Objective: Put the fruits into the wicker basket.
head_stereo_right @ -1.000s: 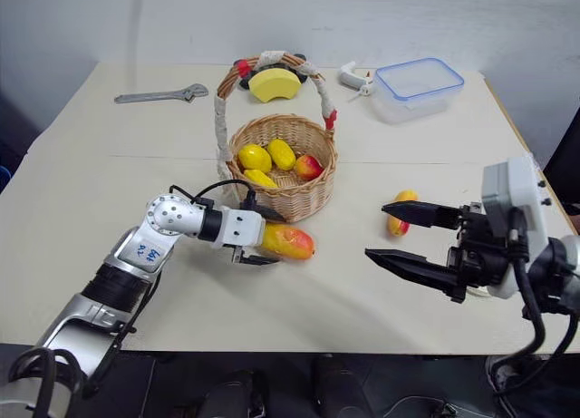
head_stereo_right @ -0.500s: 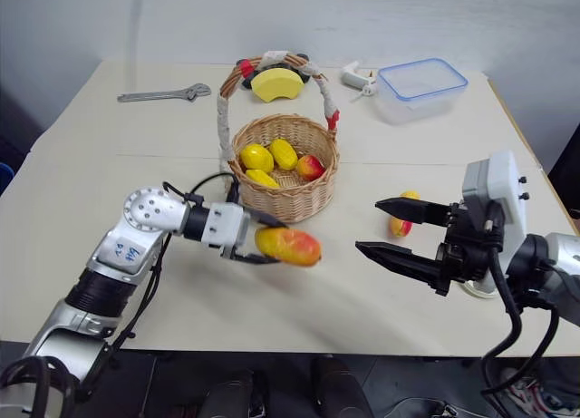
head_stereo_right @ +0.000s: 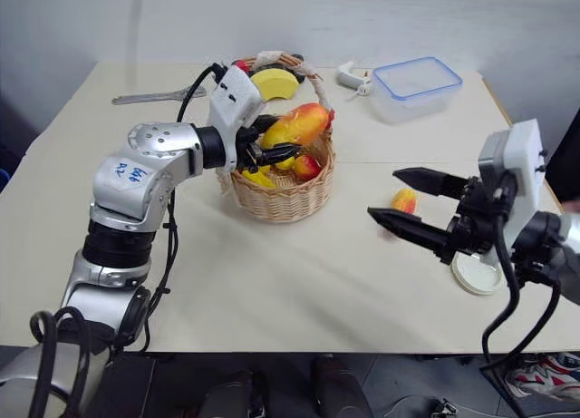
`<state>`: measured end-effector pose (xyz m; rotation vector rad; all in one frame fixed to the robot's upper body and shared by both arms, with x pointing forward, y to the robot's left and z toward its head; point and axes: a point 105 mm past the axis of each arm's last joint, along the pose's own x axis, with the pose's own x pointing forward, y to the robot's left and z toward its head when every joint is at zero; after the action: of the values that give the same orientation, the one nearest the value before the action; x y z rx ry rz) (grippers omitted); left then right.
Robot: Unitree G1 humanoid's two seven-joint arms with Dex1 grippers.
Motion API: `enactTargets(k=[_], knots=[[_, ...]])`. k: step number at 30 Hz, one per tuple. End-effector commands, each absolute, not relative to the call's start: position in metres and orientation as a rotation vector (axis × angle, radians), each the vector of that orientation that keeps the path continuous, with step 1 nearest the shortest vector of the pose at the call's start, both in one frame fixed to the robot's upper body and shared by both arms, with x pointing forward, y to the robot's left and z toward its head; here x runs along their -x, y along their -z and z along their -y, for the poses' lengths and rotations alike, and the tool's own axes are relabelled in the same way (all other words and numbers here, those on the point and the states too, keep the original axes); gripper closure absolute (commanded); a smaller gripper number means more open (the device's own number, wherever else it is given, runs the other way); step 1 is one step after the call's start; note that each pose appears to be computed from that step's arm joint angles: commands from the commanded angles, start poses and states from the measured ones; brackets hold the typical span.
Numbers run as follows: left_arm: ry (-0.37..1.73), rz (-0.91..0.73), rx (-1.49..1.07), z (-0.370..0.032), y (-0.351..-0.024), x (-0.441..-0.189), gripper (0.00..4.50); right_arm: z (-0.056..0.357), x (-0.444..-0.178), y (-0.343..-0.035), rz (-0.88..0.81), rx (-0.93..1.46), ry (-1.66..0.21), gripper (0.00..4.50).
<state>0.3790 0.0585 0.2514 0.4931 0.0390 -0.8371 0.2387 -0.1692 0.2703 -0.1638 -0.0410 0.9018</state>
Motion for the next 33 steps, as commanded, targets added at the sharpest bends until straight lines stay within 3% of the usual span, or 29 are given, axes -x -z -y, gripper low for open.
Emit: enactTargets(k=[1, 4, 10, 16, 21, 23, 25, 29, 33], knots=[[0.752, -0.009, -0.657, -0.065, -0.248, -0.383, 1.92, 0.171, -0.243, -0.277, 0.095, 0.177, -0.862, 0.8], [0.751, 0.001, -0.671, -0.071, -0.247, -0.384, 1.92, 0.17, -0.243, -0.275, 0.095, 0.179, -0.863, 0.8], [0.776, 0.07, -0.645, -0.072, -0.263, -0.383, 0.02, 0.174, -0.247, -0.272, 0.085, 0.186, -0.835, 0.8], [0.935, 0.113, -0.461, -0.071, -0.278, -0.364, 0.01, 0.201, -0.248, -0.253, 0.019, 0.184, -0.727, 0.8], [1.216, 0.212, -0.397, -0.069, -0.293, -0.323, 0.01, 0.256, -0.248, -0.22, -0.102, 0.18, -0.518, 0.8], [1.316, 0.22, -0.397, -0.069, -0.292, -0.306, 0.0, 0.271, -0.247, -0.21, -0.141, 0.149, -0.462, 0.44], [1.42, 0.203, -0.387, -0.071, -0.288, -0.29, 0.0, 0.276, -0.246, -0.202, -0.172, 0.137, -0.45, 0.03], [1.523, 0.117, -0.379, -0.088, -0.278, -0.278, 0.0, 0.273, -0.249, -0.192, -0.208, 0.168, -0.455, 0.03], [1.568, 0.048, -0.487, -0.107, -0.265, -0.273, 0.0, 0.26, -0.269, -0.186, -0.209, 0.167, -0.463, 0.03]])
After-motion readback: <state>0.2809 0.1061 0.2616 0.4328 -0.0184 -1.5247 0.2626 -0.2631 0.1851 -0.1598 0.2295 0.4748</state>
